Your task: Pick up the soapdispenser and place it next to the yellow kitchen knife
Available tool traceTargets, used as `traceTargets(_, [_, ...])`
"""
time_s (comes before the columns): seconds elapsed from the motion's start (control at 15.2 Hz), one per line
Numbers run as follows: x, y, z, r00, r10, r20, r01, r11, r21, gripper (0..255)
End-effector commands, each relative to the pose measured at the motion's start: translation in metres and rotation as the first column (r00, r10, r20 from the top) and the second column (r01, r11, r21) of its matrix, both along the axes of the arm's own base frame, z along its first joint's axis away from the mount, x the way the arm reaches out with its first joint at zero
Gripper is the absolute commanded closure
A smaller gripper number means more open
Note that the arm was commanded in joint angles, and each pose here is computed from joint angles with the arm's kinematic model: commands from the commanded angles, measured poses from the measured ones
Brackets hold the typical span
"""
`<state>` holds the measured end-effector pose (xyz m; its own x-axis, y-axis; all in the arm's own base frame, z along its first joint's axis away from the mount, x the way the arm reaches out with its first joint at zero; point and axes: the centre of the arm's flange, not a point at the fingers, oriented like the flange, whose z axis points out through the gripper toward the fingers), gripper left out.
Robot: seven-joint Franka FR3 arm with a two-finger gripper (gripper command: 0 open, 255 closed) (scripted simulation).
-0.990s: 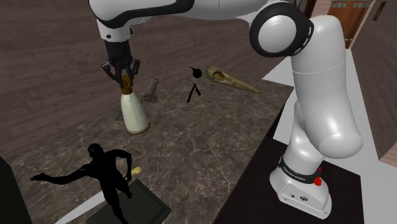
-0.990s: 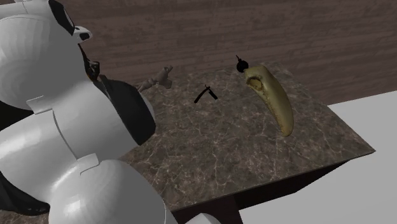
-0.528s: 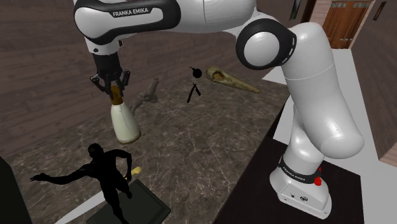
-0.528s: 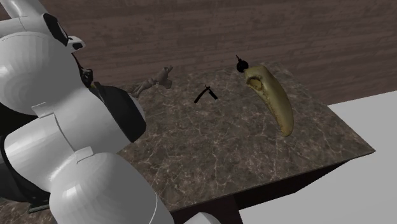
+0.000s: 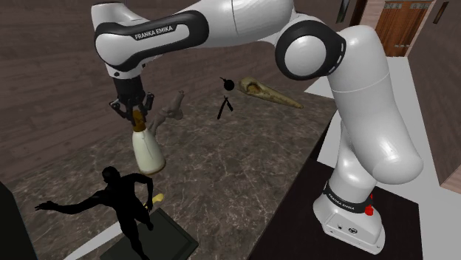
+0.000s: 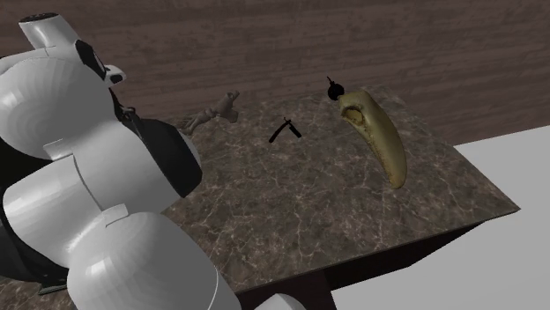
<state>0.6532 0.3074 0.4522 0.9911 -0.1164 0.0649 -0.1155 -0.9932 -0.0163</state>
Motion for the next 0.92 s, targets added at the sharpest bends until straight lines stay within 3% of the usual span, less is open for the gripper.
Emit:
traceTargets(0.0, [-0.0004, 0.0002, -0.0105, 1.0, 0.0, 0.001, 0.0, 1.0, 0.001, 255])
traceTargets(0.53, [-0.0004, 0.0002, -0.0132, 1.0, 0.0, 0.001, 0.0, 1.0, 0.001, 255])
traceTargets(0.59, [-0.0003, 0.0001, -0.0132, 1.0, 0.0, 0.001, 0.0, 1.0, 0.001, 0])
traceTargets(0.86, [-0.0003, 0.0002, -0.0131, 1.0, 0.0, 0.001, 0.0, 1.0, 0.001, 0])
